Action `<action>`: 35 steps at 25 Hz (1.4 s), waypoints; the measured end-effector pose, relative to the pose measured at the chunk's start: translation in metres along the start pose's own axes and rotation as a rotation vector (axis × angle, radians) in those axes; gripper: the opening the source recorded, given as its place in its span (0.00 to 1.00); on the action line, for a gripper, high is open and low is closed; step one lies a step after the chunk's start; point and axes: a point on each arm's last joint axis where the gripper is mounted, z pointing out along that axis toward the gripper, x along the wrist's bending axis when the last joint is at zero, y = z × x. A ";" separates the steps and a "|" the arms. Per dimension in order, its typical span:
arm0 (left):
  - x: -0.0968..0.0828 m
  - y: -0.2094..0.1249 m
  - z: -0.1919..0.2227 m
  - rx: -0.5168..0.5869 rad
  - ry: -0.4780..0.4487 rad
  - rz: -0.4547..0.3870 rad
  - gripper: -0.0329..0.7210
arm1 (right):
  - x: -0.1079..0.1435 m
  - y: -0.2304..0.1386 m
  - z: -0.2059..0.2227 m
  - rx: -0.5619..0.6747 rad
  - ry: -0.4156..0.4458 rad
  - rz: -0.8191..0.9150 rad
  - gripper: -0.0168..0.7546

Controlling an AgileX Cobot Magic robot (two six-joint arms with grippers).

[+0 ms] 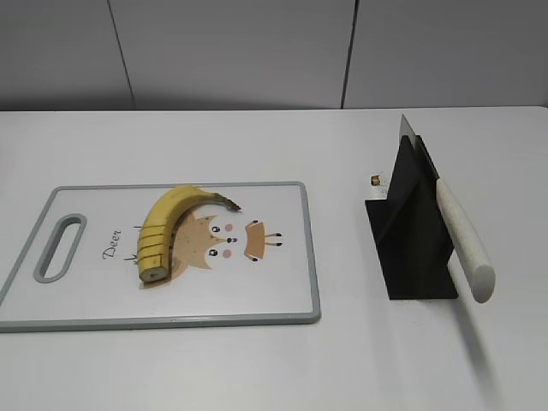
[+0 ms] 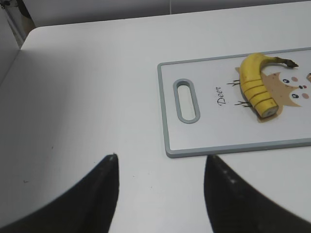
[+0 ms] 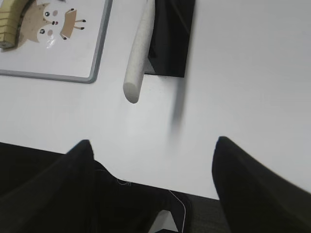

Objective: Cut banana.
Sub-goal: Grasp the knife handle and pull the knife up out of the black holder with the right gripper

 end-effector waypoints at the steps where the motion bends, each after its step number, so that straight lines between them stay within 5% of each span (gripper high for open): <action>1: 0.000 0.000 0.000 0.000 0.000 0.000 0.76 | 0.002 0.004 0.002 0.017 -0.001 -0.020 0.76; 17: 0.000 0.000 0.000 0.000 0.000 0.000 0.76 | 0.033 0.038 0.070 0.287 -0.031 -0.074 0.76; 35: 0.000 0.000 0.000 0.000 0.000 0.000 0.76 | 0.045 0.067 0.147 0.372 -0.094 -0.066 0.76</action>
